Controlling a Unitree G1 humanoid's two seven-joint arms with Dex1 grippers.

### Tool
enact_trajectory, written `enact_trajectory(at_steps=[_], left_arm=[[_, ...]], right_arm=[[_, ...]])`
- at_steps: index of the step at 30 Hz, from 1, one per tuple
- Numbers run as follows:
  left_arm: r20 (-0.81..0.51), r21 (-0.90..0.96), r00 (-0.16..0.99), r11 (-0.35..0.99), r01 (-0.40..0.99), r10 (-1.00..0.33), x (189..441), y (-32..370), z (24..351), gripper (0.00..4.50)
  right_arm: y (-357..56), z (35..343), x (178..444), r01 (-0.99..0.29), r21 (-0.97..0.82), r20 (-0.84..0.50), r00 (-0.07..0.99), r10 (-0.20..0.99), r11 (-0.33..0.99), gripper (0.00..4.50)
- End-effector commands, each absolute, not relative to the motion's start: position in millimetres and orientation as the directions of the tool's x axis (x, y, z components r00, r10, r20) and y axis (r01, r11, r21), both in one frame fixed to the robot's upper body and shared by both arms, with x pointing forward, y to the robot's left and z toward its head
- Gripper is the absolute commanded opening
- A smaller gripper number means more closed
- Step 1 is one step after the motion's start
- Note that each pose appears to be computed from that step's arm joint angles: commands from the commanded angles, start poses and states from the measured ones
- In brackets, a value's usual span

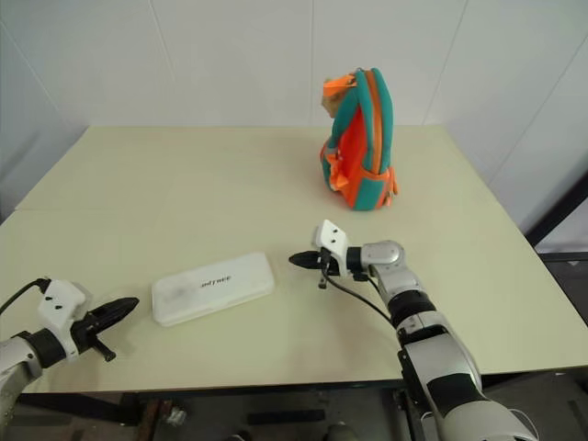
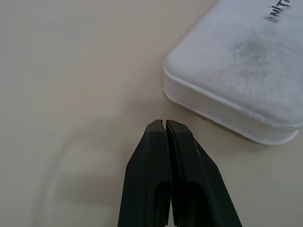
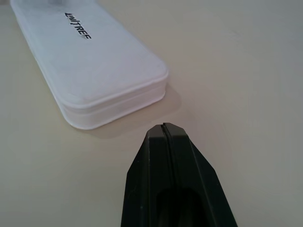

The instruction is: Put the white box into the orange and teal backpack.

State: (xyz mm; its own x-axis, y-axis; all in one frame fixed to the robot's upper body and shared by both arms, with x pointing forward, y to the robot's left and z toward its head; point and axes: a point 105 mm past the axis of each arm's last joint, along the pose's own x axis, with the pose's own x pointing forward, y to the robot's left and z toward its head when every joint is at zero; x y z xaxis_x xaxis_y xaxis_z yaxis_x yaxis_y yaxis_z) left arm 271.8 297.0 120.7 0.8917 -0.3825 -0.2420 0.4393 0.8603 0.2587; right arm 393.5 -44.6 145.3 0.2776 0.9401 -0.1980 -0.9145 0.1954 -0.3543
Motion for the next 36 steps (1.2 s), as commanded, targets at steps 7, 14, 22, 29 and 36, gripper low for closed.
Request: enact_trajectory(at_steps=[7,14,22,29,36], left_arm=[[-0.220,0.257,0.864,0.828,0.498,-0.452,296,265,123,0.10],[-0.218,0.248,0.835,0.799,0.548,-0.505,307,249,123,0.10],[-0.206,0.220,0.760,0.727,0.650,-0.617,328,208,120,0.10],[-0.206,0.186,0.687,0.661,0.726,-0.697,333,177,113,0.10],[-0.202,0.156,0.678,0.660,0.735,-0.707,336,168,108,0.10]], right_arm=[[-22,146,382,-0.926,-0.347,-0.146,0.209,0.967,0.148,0.00],[-26,140,371,-0.937,-0.329,-0.151,0.179,0.972,0.122,0.00],[-57,139,359,-0.938,-0.308,-0.166,0.218,0.962,0.159,0.00],[-86,142,350,-0.924,-0.301,-0.179,0.296,0.938,0.234,0.00],[-101,139,349,-0.910,-0.279,-0.185,0.364,0.913,0.306,0.00]])
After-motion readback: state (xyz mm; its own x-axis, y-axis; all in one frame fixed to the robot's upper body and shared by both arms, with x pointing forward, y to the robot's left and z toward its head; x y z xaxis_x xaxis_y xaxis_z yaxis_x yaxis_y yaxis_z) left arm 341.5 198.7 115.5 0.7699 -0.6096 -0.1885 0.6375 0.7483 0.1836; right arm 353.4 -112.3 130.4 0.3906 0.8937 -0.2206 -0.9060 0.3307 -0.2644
